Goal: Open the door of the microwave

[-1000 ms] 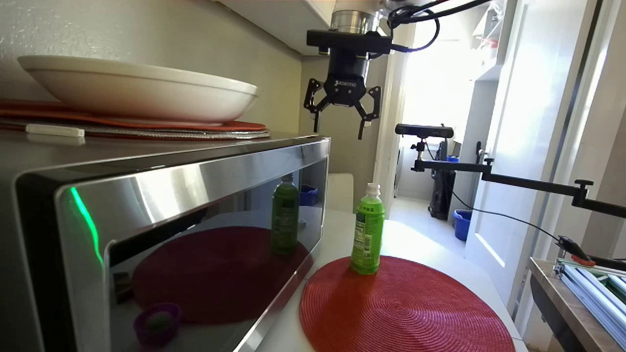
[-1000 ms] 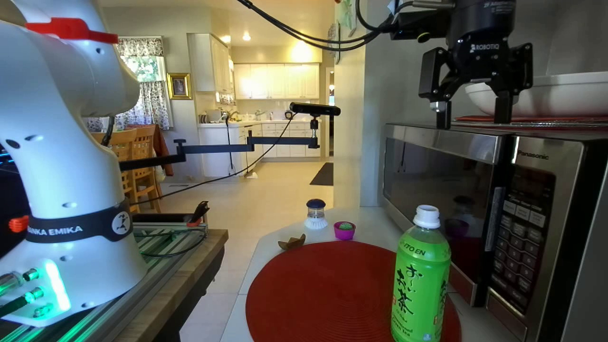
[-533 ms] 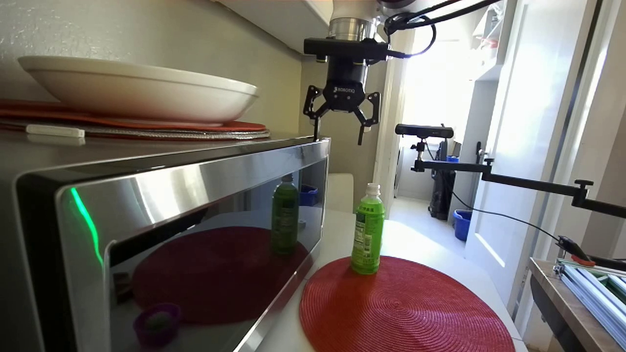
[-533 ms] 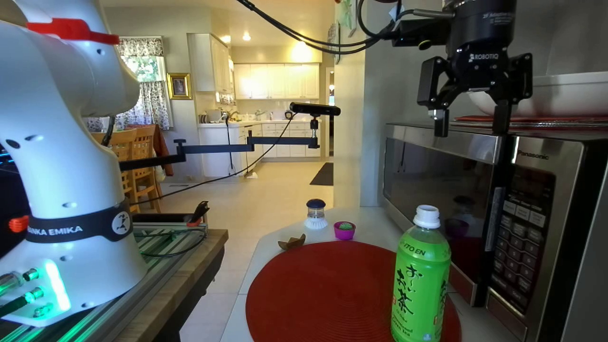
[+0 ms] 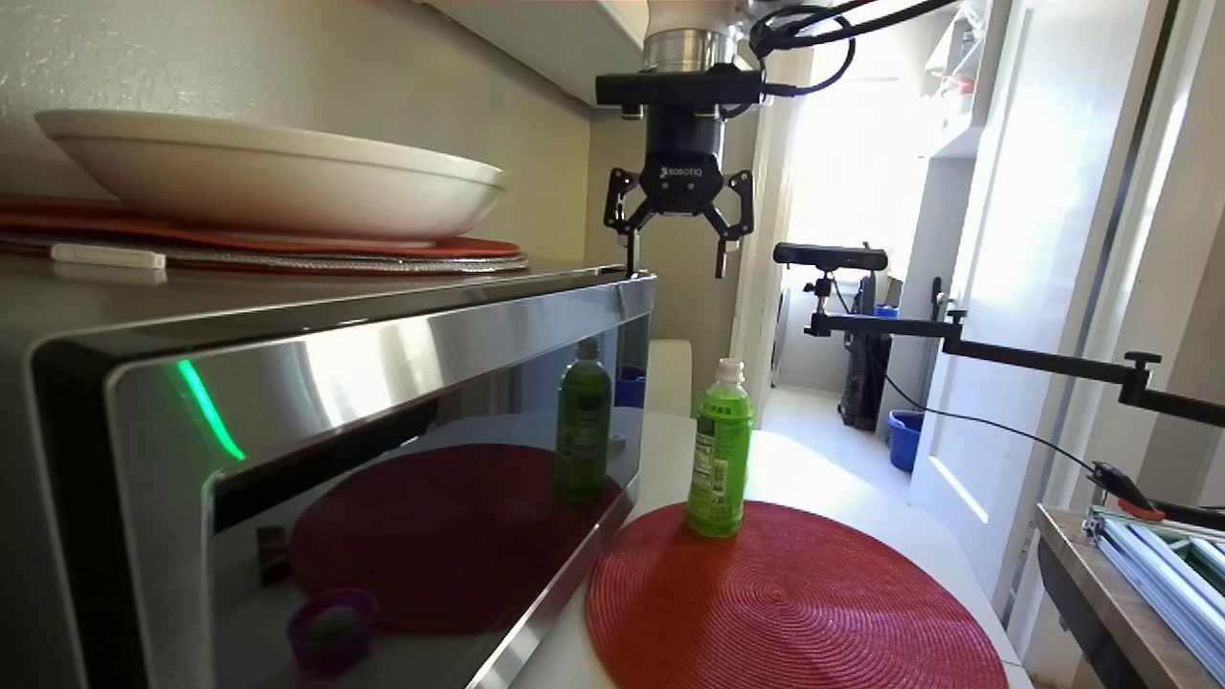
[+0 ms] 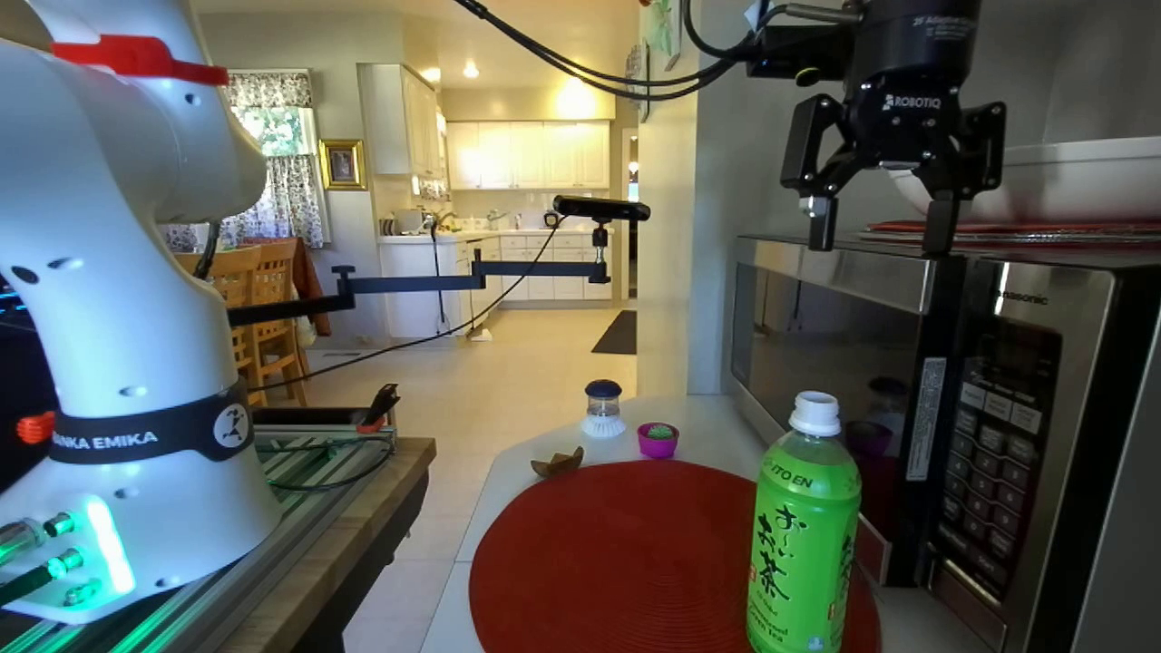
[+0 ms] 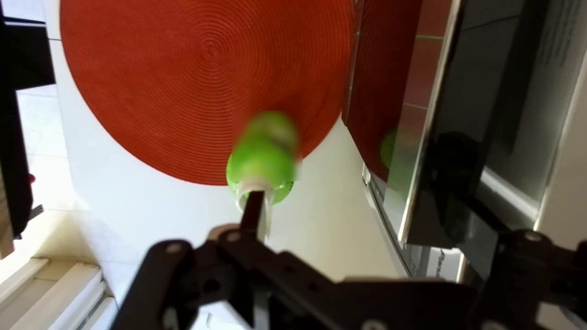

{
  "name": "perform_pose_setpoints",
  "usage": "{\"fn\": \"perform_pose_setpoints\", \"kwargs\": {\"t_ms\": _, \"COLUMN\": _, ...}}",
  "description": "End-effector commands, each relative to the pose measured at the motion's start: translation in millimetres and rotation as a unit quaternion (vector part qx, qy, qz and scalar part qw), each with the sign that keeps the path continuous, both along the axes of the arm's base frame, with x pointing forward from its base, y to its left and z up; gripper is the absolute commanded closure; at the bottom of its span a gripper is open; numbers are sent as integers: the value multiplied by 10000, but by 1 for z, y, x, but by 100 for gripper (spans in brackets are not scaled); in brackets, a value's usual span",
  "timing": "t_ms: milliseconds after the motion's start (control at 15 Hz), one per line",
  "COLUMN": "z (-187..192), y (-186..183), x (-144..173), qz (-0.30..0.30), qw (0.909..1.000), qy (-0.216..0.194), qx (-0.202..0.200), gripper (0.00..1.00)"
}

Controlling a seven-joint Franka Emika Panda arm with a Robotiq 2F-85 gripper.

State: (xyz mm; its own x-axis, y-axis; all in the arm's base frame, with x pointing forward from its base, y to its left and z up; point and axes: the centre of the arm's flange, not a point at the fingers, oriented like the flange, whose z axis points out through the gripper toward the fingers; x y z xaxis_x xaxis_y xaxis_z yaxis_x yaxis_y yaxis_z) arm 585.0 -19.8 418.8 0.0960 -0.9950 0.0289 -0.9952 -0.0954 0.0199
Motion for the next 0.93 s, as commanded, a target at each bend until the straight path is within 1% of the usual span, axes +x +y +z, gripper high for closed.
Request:
{"fn": "perform_pose_setpoints", "kwargs": {"t_ms": 0, "z": 2, "y": 3, "x": 1, "qz": -130, "qw": 9993, "qy": 313, "qx": -142, "gripper": 0}}
{"fn": "perform_pose_setpoints", "kwargs": {"t_ms": 467, "z": 7, "y": 17, "x": -24, "qz": -24, "qw": 9962, "qy": 857, "qx": -137, "gripper": 0}}
{"fn": "perform_pose_setpoints", "kwargs": {"t_ms": 867, "z": 10, "y": 49, "x": -54, "qz": 359, "qw": 9914, "qy": 1250, "qx": -144, "gripper": 0}}
